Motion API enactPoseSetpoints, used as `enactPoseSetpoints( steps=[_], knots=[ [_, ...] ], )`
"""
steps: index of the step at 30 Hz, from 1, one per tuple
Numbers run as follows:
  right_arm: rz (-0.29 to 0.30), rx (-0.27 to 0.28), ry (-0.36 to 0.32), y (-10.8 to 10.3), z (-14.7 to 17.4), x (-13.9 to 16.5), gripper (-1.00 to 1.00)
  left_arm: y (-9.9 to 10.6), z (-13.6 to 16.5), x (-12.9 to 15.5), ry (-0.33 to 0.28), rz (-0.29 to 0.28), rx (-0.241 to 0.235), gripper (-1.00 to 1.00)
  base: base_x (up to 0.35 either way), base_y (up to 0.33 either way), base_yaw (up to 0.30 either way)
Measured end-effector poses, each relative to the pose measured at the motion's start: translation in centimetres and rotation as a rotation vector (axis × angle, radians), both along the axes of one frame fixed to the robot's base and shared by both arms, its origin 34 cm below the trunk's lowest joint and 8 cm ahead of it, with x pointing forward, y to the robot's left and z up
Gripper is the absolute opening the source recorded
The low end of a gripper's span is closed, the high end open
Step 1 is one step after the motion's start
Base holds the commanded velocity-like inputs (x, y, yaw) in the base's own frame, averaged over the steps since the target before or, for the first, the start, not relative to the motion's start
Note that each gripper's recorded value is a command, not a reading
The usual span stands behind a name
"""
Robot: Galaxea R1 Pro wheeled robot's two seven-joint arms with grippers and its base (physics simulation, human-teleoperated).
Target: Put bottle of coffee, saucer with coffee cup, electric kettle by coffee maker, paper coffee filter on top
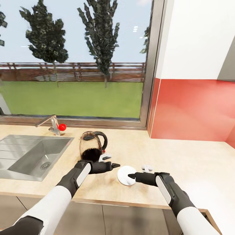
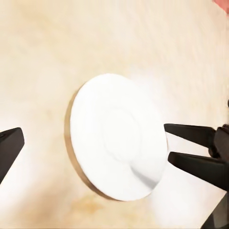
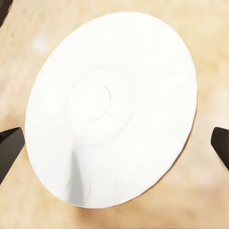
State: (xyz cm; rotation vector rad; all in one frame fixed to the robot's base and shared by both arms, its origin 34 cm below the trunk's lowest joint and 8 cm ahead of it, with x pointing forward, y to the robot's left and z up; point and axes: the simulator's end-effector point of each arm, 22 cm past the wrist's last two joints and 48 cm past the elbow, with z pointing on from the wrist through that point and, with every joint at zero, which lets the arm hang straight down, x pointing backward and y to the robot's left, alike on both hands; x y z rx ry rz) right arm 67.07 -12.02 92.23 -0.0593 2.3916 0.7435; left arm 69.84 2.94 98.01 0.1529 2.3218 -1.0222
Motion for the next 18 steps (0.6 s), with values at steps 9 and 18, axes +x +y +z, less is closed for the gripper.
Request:
enactPoseSetpoints(
  steps=[9,18],
  knots=[
    [0.0,-0.005,0.005,-0.1,-0.1,-0.1,1.0,-0.3,-0.2,-0.4,-0.016,-0.016,-0.035,1.0,0.039,0.0,0.0],
    [-0.003,-0.012,0.029,-0.3,-1.1,-0.6,1.0,-0.1,-2.1,-1.1,0.028,-0.007,-0.031,1.0,0.061,0.0,0.0]
  ],
)
